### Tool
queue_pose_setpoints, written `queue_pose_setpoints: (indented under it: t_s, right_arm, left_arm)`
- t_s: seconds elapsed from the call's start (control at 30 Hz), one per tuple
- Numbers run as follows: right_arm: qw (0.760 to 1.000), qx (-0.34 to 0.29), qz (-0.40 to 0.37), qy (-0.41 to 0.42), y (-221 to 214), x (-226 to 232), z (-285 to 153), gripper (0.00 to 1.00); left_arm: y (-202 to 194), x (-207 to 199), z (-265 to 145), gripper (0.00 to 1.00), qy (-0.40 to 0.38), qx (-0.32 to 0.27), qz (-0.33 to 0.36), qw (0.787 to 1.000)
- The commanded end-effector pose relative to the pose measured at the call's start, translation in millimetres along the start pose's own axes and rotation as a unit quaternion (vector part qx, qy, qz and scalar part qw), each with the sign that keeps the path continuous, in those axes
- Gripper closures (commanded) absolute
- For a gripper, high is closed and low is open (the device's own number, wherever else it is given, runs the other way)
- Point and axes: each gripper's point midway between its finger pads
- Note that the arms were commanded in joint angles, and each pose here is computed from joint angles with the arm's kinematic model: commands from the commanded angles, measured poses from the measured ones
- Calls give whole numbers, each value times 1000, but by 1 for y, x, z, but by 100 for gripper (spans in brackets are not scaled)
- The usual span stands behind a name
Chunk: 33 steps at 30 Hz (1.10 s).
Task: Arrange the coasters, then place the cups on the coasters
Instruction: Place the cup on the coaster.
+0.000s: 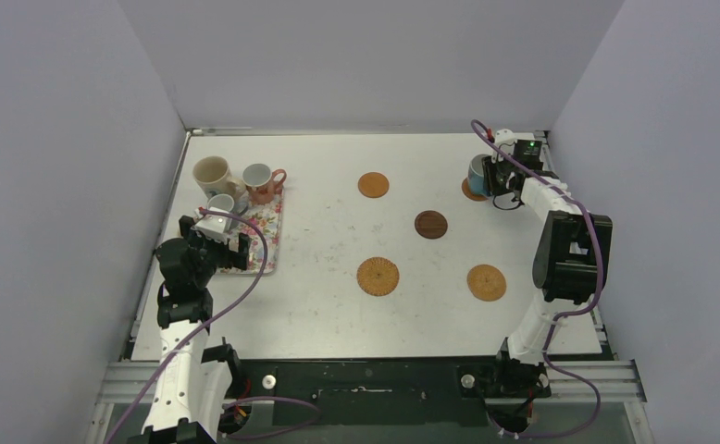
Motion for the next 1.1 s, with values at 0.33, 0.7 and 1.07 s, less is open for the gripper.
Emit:
queue_pose_setpoints:
  t_s: [0.33, 0.7, 1.07]
  right_arm:
    - [998, -52, -27, -29, 43, -17, -23, 47]
    - [995, -71, -41, -51, 66, -22, -62, 0]
    - [991, -117, -63, -27, 104, 0, -123, 0]
  left_arm:
    - [14, 1, 0, 3, -1, -27, 15, 1000]
    - [15, 1, 0, 3, 0, -28, 15, 999]
    - [34, -4, -4, 3, -31, -18, 55, 998]
Point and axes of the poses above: each gripper's point midway between its finger pads, its own z axis out along the fingers, its own x axis along the line the jaws close on, y = z × x, and after that the axes turned 6 degrees about -z, right-handed
